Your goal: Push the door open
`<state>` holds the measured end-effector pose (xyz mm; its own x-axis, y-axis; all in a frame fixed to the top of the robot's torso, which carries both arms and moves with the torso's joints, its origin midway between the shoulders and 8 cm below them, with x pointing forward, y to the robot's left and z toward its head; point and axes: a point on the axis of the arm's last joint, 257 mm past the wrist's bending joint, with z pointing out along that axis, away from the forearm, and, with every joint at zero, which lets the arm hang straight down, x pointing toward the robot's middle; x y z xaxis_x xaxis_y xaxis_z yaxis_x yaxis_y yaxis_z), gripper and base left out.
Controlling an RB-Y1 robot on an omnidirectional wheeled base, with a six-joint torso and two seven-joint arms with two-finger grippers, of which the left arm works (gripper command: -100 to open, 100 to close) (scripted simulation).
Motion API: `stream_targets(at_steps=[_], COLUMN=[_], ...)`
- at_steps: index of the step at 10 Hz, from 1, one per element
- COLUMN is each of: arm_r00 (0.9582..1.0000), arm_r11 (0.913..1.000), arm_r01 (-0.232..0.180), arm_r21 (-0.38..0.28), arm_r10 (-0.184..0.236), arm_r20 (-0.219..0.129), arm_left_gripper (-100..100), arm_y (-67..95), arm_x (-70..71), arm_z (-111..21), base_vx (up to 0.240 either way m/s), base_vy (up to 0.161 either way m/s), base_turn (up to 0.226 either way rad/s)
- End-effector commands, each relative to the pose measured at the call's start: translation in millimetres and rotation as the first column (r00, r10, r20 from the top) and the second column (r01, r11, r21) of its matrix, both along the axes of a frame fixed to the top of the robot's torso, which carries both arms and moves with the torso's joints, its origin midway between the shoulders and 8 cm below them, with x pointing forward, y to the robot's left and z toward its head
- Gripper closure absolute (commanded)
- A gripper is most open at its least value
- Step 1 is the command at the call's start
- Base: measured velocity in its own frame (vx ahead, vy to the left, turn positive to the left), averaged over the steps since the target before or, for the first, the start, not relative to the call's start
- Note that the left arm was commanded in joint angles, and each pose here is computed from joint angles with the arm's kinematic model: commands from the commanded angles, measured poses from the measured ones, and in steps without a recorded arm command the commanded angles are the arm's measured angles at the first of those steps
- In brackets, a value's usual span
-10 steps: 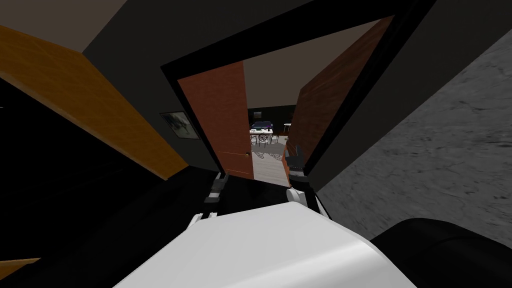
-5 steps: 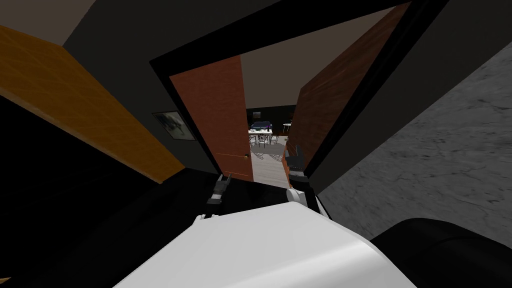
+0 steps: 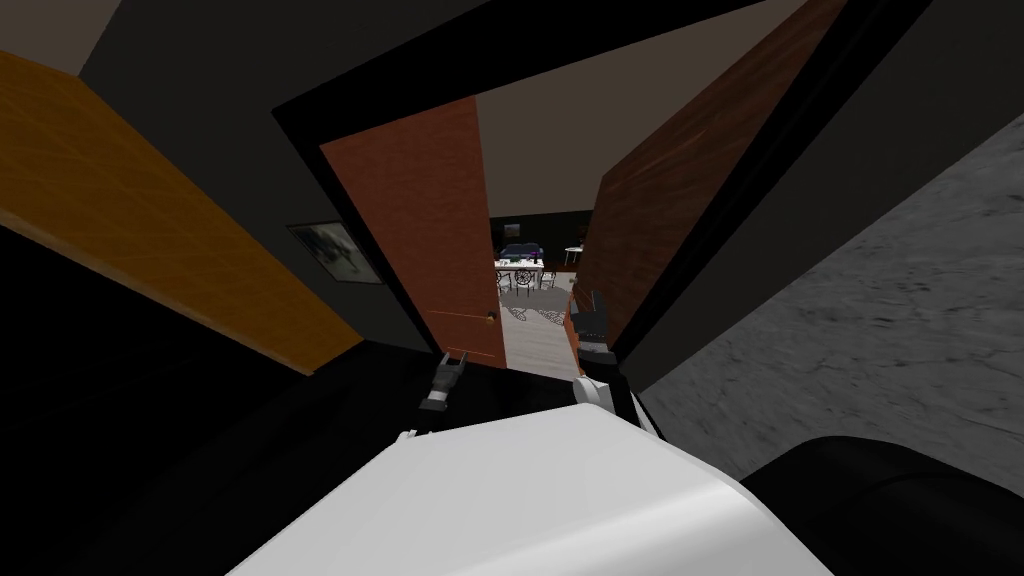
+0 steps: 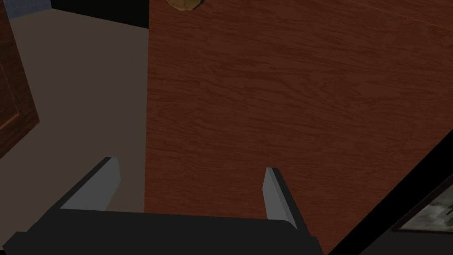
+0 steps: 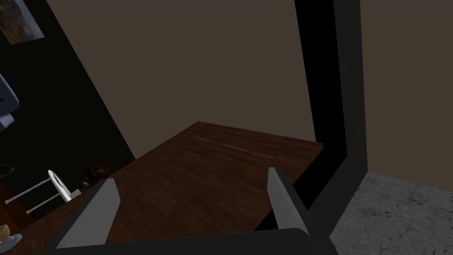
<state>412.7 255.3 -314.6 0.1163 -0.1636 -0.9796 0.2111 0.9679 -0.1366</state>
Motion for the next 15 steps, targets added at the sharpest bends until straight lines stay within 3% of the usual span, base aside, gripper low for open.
stream_targets(at_steps=[1, 5, 9, 10, 12, 15], arm_r00=[0.9998, 0.9974, 0.9924, 0.9934, 0.9927, 0.9926], arm_r11=[0.9994, 0.9937, 0.9847, 0.9865, 0.9778, 0.9755], arm_r01=[0.006, 0.033, 0.071, 0.065, 0.070, 0.066], arm_r21=[0.034, 0.107, 0.159, 0.150, 0.198, 0.210], arm_r10=[-0.006, -0.026, -0.054, -0.050, -0.048, -0.043], arm_r20=[-0.018, -0.067, -0.111, -0.103, -0.111, -0.114], arm_left_gripper=[-100, -100, -100, -100, -100, -100], arm_y=[-8.3, -30.6, -60.3, -55.6, -38.2, -33.1], arm_x=[-1.5, -6.3, -13.1, -12.8, -14.7, -15.6], arm_z=[-11.6, -44.7, -73.6, -69.8, -73.6, -76.1], base_vx=[0.134, 0.143, 0.160, 0.069, 0.155, 0.207], base_vy=[-0.011, -0.006, -0.004, 0.007, -0.044, -0.078], base_turn=[-0.033, -0.032, -0.032, -0.006, -0.020, -0.019])
